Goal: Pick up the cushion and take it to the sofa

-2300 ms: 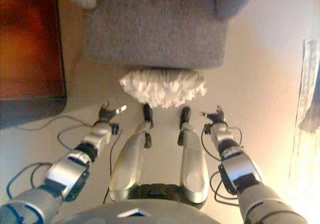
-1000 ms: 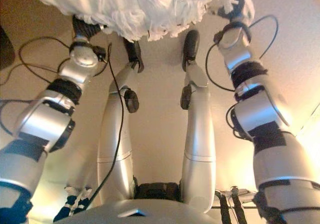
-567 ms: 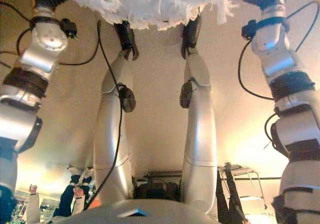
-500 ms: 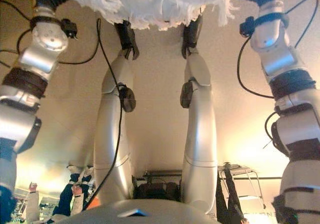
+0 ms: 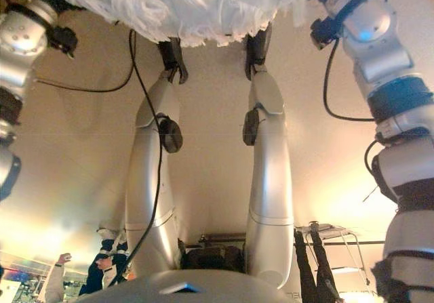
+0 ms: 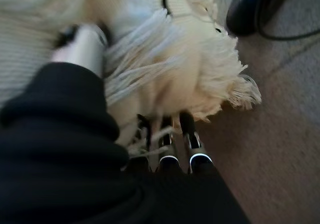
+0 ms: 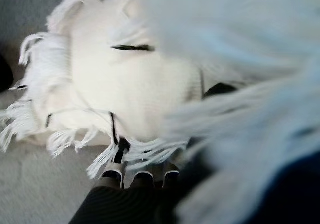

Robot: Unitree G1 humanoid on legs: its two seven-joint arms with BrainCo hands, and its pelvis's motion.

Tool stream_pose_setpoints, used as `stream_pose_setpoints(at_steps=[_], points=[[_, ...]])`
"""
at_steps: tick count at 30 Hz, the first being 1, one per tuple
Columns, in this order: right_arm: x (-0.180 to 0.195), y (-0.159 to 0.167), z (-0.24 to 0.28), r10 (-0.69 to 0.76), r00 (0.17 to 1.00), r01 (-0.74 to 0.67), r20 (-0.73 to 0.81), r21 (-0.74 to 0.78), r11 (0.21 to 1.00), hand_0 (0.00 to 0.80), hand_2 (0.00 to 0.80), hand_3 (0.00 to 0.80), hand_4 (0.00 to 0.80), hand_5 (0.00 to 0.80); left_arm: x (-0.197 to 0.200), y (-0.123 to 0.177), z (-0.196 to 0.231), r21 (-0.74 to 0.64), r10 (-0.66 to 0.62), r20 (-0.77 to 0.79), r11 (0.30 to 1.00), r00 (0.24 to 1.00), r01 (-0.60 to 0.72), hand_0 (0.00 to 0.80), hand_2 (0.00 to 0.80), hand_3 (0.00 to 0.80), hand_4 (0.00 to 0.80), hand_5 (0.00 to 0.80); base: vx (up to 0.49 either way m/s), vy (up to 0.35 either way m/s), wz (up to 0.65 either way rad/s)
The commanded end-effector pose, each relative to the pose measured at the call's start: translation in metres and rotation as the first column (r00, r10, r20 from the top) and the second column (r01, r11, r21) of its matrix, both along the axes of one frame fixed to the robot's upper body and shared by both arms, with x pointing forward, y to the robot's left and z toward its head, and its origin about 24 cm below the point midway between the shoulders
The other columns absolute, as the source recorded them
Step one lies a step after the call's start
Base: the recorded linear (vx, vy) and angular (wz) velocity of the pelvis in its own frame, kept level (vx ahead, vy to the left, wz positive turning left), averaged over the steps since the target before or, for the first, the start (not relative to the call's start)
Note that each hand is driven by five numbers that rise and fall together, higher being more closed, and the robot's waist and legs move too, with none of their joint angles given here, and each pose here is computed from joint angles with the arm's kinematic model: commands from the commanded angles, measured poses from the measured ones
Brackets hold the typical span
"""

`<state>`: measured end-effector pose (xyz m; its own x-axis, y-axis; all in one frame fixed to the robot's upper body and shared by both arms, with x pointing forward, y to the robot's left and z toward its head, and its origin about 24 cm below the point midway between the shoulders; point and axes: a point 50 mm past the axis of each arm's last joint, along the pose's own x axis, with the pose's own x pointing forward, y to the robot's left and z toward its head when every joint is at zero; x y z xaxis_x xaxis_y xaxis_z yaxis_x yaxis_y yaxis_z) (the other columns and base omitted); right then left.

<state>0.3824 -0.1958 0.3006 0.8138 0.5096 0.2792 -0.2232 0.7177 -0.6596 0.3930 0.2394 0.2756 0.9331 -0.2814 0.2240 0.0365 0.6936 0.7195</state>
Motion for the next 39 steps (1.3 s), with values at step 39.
stream_pose_setpoints(at_steps=[39], points=[[-0.086, 0.021, -0.166, 0.213, 0.969, -0.154, -0.126, 0.366, 0.918, 0.800, 0.800, 0.800, 0.800, 0.800, -0.096, -0.089, -0.172, -0.647, -0.603, -0.065, 0.632, 0.795, 0.427, 0.800, 0.800, 0.800, 0.800, 0.800, 0.008, -0.023, -0.03]])
